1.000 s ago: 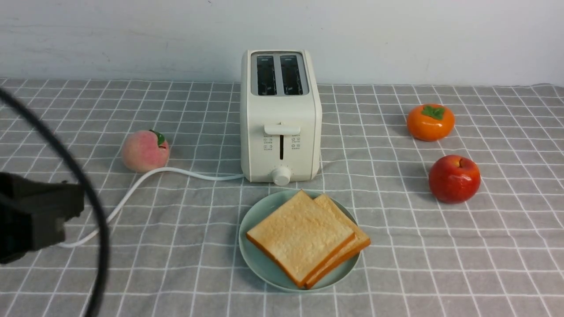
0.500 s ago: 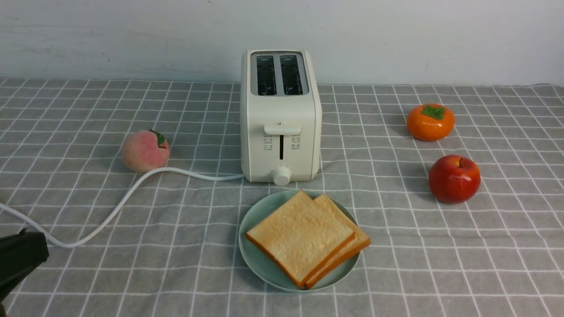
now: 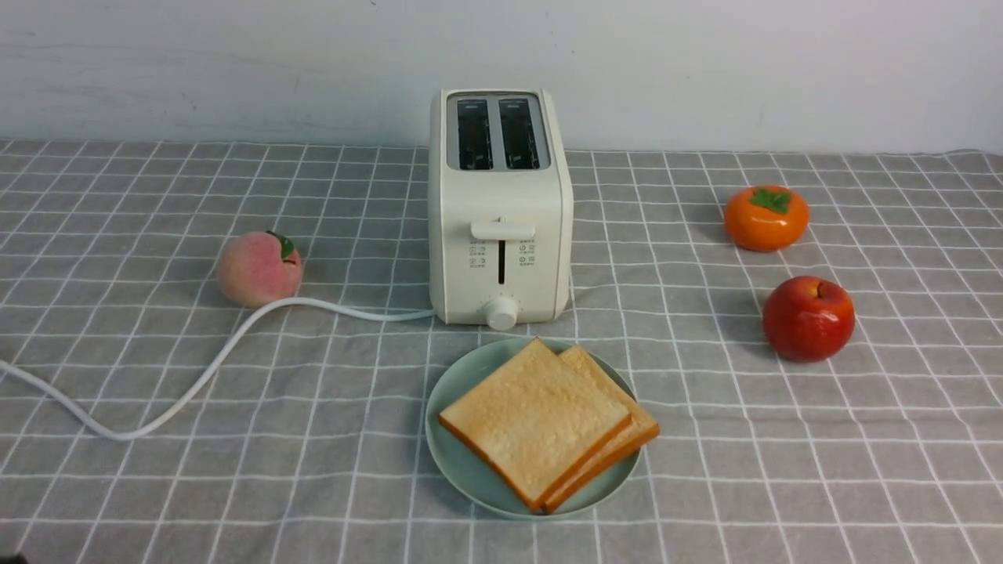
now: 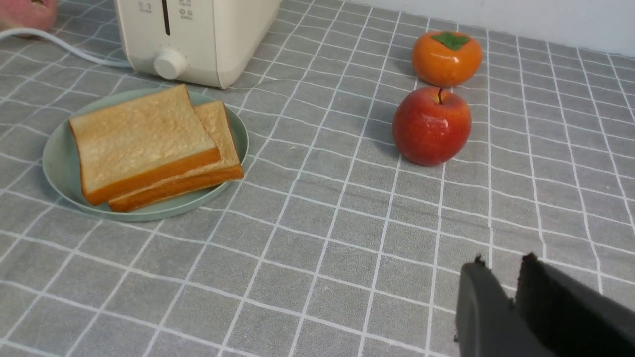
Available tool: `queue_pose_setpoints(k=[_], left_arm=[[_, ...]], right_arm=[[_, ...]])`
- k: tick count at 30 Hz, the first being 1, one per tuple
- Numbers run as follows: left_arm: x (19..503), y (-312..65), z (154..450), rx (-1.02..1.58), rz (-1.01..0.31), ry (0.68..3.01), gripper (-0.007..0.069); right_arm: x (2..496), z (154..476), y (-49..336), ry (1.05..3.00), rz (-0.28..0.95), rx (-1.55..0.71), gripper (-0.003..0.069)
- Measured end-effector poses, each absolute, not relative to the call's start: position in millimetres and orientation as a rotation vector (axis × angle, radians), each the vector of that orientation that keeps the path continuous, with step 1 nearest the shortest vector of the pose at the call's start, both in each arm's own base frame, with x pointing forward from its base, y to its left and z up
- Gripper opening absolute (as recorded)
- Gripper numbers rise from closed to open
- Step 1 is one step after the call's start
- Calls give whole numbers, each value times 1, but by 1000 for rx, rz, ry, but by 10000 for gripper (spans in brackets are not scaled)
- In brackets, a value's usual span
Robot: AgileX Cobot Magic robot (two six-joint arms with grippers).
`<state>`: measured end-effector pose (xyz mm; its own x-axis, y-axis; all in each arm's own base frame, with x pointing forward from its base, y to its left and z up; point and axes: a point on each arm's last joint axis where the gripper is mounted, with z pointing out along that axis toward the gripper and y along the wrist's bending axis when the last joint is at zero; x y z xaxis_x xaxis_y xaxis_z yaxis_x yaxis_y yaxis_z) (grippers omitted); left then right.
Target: Take toasted bread from bread machine on grey coffee table place on plate.
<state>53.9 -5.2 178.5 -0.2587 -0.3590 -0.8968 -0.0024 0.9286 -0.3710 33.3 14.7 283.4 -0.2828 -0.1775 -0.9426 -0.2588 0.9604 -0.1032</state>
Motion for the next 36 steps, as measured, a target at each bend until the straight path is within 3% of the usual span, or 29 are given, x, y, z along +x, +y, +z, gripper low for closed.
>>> queue_pose_setpoints(k=[25,29,32,36], left_arm=[[52,-5,169,-283,-331,1885,-8],[52,-5,169,-283,-331,1885,-3],[52,-5,169,-283,-331,1885,-2],[52,-5,169,-283,-331,1885,0]], right_arm=[[33,283,15,1869,80,-319,149],[33,283,17,1842,129,-295,155],[38,273,18,1738,184,-204,160],[51,223,12,1721,162,-50,166]])
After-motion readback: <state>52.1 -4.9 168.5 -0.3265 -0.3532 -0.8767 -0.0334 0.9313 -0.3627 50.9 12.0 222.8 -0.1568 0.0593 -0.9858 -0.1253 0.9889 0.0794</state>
